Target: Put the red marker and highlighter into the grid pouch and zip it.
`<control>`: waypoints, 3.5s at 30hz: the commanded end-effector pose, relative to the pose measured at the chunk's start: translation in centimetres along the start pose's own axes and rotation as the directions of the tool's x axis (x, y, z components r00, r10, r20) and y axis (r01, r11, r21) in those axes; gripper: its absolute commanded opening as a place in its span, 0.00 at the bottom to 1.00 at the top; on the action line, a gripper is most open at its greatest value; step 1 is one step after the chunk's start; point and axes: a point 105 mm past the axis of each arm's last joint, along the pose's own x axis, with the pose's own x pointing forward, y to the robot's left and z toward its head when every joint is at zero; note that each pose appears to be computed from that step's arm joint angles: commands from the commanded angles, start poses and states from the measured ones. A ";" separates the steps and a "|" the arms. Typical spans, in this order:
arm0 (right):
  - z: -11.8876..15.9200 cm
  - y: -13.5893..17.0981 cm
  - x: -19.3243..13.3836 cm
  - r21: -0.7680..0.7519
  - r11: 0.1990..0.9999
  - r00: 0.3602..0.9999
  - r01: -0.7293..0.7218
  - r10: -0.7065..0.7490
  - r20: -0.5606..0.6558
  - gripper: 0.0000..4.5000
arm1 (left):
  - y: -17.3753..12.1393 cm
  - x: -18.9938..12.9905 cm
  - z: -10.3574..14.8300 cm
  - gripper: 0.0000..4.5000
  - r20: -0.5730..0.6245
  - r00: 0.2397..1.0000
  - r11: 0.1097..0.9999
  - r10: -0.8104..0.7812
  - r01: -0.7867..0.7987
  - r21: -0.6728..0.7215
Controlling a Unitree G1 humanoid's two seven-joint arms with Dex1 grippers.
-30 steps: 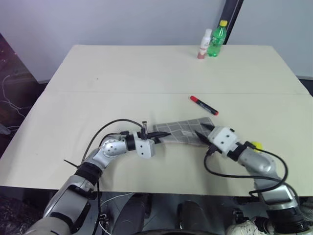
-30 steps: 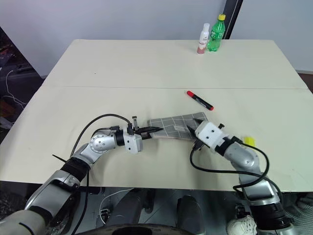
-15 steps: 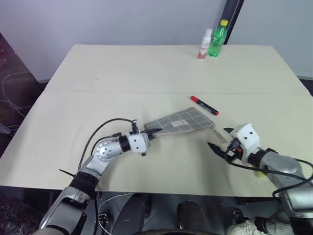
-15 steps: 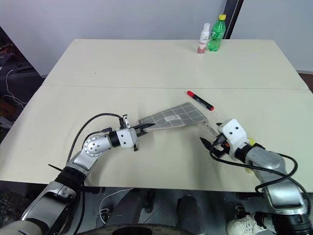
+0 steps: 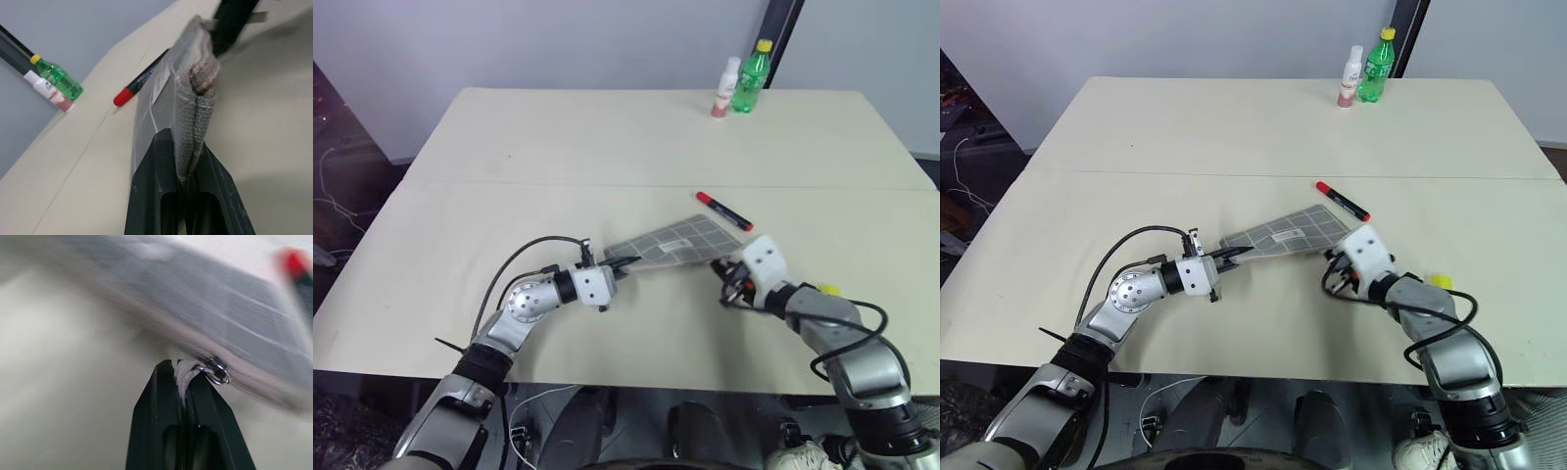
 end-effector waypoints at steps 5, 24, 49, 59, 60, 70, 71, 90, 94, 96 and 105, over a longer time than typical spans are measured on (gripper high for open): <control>5.4 3.0 0.9 -0.439 0.876 0.962 -0.202 0.261 0.079 0.00 | 0.3 1.9 1.3 0.00 0.043 0.999 0.998 -0.002 -0.001 0.058; 6.7 3.0 -3.7 -0.402 0.851 0.877 -0.339 0.440 0.193 0.80 | 1.0 2.4 1.8 0.00 0.062 0.997 0.995 0.043 -0.048 0.083; -8.1 -3.1 -15.3 0.292 0.647 0.710 0.704 -0.658 -0.251 0.99 | 1.8 -0.4 1.6 0.00 0.077 0.989 0.992 0.123 -0.125 0.028; -10.2 -1.4 -13.8 0.443 0.603 0.746 0.664 -0.573 -0.338 0.46 | 2.4 0.2 1.9 0.00 0.093 0.989 0.992 0.118 -0.121 0.020; -10.0 -1.7 -13.7 0.448 0.606 0.751 0.658 -0.573 -0.328 0.35 | 2.5 0.2 1.8 0.00 0.092 0.989 0.993 0.118 -0.119 0.009; 1.0 1.2 -12.1 -0.111 0.992 0.968 0.061 -0.031 0.249 0.20 | 2.3 0.1 2.0 0.00 0.093 0.995 0.999 0.024 -0.021 -0.031; 1.0 1.3 -12.1 -0.144 0.989 0.970 0.040 -0.004 0.241 0.20 | 2.3 0.2 2.1 0.00 0.096 0.995 0.999 0.025 -0.022 -0.029; -1.1 -3.2 -11.8 -0.048 0.992 0.975 0.118 -0.106 0.193 0.20 | 0.0 0.8 2.6 0.00 0.102 0.994 0.999 -0.039 0.039 0.004; -1.0 -2.6 -11.6 -0.076 0.994 0.982 0.084 -0.070 0.176 0.20 | -0.2 1.0 2.8 0.00 0.103 0.993 0.999 -0.050 0.048 0.018; -1.5 -2.3 -11.3 -0.118 0.992 0.990 0.055 -0.039 0.132 0.20 | -0.1 1.1 2.9 0.00 0.106 0.993 0.999 -0.046 0.045 0.018; -1.3 -2.4 -9.7 -0.323 0.946 0.999 -0.032 0.038 0.014 0.20 | -0.6 1.2 3.6 0.00 0.128 0.986 0.992 -0.106 0.096 0.083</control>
